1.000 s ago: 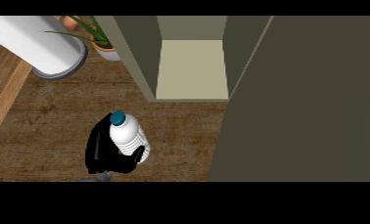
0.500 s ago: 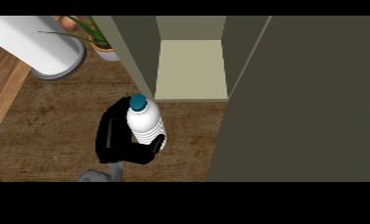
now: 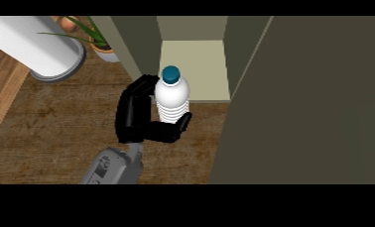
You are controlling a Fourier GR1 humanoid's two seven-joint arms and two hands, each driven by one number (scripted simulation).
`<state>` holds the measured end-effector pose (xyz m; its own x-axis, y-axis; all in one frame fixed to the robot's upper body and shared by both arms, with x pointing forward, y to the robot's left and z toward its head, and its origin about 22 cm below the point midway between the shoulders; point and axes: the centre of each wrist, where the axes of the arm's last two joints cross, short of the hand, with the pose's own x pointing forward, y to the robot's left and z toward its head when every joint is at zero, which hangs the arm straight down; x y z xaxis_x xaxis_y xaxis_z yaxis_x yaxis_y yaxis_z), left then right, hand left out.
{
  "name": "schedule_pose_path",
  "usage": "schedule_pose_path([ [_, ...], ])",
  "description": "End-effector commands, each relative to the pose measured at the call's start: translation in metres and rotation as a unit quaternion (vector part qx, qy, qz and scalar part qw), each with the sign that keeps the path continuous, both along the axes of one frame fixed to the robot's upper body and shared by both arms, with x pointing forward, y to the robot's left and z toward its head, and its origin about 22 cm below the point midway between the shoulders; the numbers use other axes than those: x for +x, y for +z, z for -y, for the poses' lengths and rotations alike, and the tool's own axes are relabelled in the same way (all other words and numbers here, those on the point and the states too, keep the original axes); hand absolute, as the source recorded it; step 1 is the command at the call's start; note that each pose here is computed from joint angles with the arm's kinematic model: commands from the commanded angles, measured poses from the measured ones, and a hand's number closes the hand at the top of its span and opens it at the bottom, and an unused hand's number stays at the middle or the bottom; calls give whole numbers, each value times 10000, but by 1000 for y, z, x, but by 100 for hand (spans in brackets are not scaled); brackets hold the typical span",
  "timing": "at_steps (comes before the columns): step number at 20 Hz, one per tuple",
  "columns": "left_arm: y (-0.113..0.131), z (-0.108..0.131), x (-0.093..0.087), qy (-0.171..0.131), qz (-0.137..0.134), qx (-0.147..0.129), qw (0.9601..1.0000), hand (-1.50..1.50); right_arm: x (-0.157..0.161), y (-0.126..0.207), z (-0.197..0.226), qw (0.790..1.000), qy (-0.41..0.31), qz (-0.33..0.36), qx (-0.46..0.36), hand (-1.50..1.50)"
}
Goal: Pick up the bottled water, place it into the cabinet and close the cabinet
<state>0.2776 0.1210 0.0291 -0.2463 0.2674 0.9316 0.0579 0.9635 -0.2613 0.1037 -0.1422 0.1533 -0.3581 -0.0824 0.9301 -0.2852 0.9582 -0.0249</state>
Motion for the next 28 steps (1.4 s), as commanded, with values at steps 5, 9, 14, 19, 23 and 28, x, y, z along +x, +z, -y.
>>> schedule_pose_path([
  [5,33,23,42,345,50,321,9989,150,-17,4,7,9997,-53,204,134,-150],
  [9,35,33,57,382,93,580,9975,150,-11,26,13,9996,-45,241,134,-150],
  [14,29,31,88,608,-86,834,9946,150,-18,14,16,9995,-99,226,171,-150],
  [19,26,33,109,693,-245,1213,9899,150,-19,26,20,9995,20,287,162,-150],
  [23,40,36,126,864,-285,1436,9854,150,-19,21,13,9993,-27,249,267,-150],
  [28,27,31,135,1069,-407,1636,9799,150,-25,21,20,9995,90,218,204,-150],
])
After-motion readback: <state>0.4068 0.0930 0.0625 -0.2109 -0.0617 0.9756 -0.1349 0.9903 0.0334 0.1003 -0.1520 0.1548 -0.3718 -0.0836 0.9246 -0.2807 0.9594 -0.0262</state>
